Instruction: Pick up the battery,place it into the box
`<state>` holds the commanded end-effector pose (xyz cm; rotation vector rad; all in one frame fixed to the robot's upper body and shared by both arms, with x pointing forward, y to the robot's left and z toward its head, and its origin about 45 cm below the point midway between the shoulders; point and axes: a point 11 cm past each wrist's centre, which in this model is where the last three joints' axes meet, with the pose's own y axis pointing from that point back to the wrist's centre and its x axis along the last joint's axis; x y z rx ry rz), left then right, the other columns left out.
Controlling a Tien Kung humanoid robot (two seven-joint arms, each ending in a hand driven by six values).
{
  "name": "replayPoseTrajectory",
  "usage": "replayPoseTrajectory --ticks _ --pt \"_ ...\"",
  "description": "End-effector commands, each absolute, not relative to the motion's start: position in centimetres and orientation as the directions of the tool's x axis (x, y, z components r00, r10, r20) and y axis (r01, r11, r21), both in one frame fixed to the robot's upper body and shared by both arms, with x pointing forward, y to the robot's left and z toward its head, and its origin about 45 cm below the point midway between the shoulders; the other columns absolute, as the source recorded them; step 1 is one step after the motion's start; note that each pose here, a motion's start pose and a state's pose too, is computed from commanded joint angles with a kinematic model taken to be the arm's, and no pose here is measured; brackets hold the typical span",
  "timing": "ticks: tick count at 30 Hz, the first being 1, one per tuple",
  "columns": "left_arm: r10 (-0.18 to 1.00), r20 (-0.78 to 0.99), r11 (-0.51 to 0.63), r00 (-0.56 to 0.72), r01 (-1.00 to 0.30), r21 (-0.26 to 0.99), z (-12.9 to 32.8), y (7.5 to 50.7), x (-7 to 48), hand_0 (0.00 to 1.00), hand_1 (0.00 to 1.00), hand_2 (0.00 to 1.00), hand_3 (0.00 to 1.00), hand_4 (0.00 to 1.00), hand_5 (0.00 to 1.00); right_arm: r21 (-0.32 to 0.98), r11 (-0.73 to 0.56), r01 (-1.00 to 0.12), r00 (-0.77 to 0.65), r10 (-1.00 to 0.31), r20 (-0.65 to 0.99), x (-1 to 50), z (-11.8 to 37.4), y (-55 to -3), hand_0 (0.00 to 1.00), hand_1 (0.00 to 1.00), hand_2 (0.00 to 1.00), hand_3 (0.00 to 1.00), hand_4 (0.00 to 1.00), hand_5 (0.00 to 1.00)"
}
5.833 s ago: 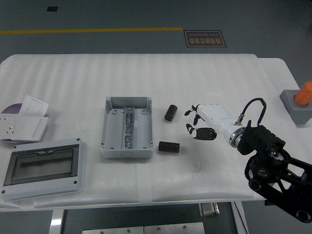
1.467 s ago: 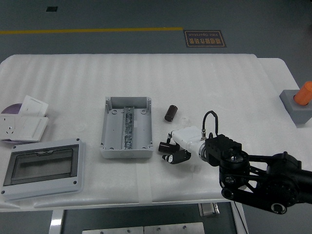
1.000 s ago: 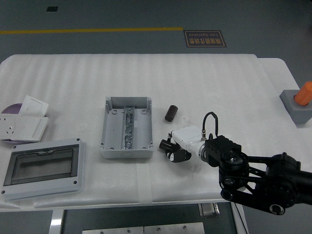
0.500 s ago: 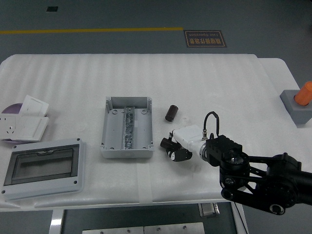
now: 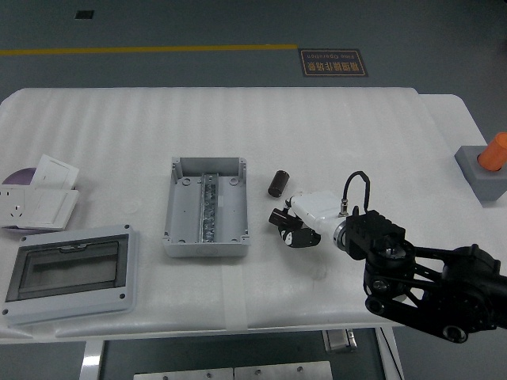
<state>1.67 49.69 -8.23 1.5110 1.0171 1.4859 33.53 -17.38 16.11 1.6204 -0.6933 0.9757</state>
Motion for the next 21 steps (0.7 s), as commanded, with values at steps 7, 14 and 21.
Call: replayPoseTrajectory --ticks 7,14,21 --pt "0.923 0.386 -0.385 0.000 0.026 0.922 -8.3 49.7 1.6 0.569 0.630 0.555 0.580 0.571 0.384 0.427 -0.278 -0.860 0.443 0.008 0.897 34.7 18.4 -16.5 0.433 0.483 0.377 0.676 0.337 0.205" --pt "0.922 0.388 -0.387 0.003 0.029 0.921 -8.2 49.7 1.6 0.570 0.630 0.557 0.582 0.567 0.391 0.331 -0.354 -0.875 0.366 -0.036 0.930 35.5 21.7 -12.9 0.432 0.484 0.374 0.675 0.347 0.215" --pt "0.922 0.386 -0.386 0.005 0.036 0.922 -8.3 49.7 1.3 0.571 0.631 0.558 0.580 0.567 0.393 0.267 -0.442 -0.856 0.335 -0.082 0.939 35.0 23.0 -9.5 0.433 0.482 0.372 0.675 0.358 0.228"
